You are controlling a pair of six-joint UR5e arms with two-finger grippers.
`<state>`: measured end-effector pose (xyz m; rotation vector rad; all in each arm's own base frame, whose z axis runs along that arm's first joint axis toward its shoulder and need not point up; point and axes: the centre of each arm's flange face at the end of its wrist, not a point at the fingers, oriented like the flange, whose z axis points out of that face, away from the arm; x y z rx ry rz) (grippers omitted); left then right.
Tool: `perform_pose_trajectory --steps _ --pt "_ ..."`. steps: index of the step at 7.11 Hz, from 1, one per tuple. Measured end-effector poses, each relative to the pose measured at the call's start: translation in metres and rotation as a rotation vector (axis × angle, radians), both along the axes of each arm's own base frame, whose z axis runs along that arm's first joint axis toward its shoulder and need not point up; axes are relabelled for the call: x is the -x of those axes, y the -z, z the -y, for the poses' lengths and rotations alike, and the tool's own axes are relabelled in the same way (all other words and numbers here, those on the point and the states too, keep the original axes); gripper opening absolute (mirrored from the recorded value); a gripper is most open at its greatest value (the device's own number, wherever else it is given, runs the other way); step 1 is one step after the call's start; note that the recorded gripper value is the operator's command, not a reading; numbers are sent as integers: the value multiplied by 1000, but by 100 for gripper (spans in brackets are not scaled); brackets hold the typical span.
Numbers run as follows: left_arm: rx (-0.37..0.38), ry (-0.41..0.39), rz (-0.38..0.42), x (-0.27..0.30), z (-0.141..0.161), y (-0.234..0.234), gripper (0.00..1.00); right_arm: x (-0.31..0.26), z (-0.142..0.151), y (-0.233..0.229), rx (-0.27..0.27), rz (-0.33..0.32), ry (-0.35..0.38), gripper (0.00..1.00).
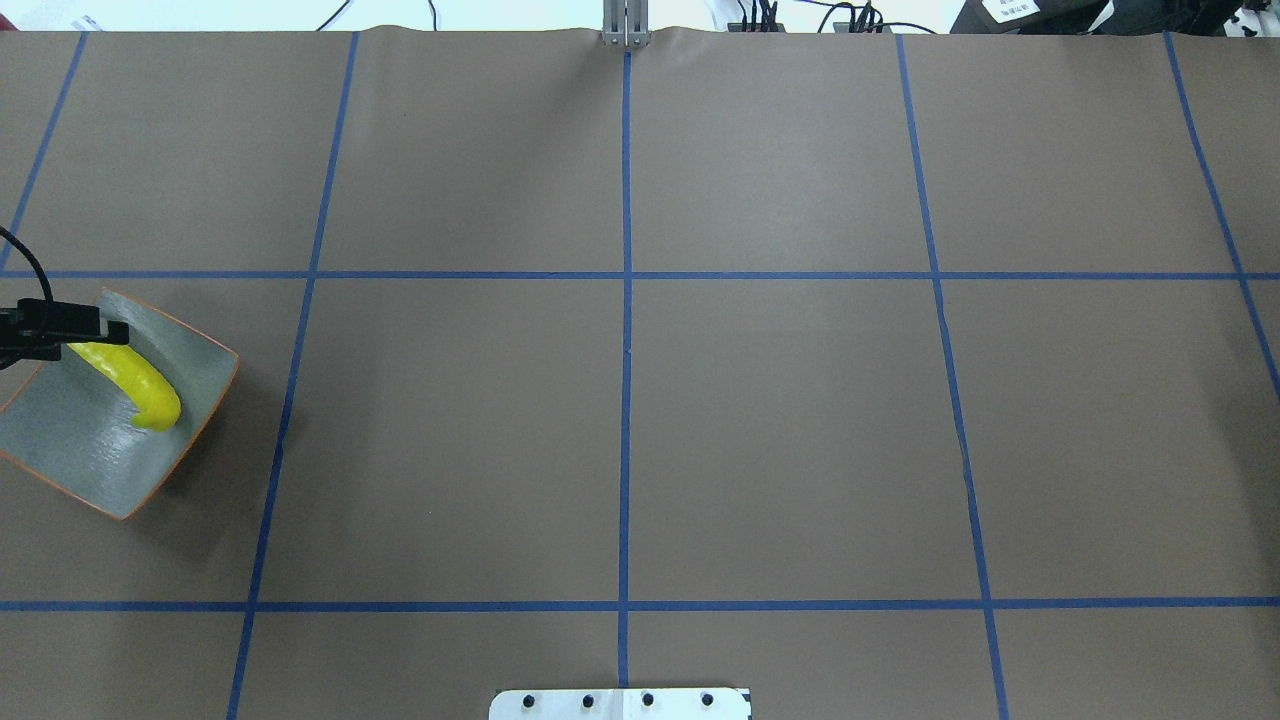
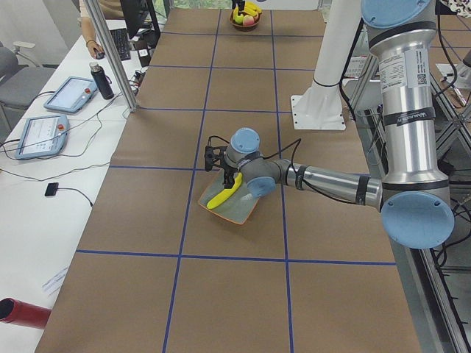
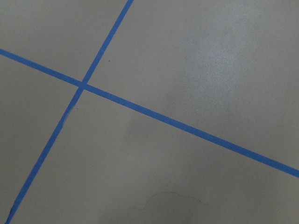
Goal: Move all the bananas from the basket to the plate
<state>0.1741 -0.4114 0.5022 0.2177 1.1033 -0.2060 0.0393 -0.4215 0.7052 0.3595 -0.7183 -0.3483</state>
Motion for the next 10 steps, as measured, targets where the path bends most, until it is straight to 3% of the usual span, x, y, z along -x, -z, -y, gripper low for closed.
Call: perform_pose_trajectory --steps 2,5,10 --pt "-7 4 -2 -1 2 3 100 -21 23 -23 48 -44 -13 100" --pt "-14 5 -5 -2 4 6 100 -48 68 -68 63 -77 29 100" --pt "-20 2 -7 -6 5 9 100 -54 7 -114 158 -71 24 100"
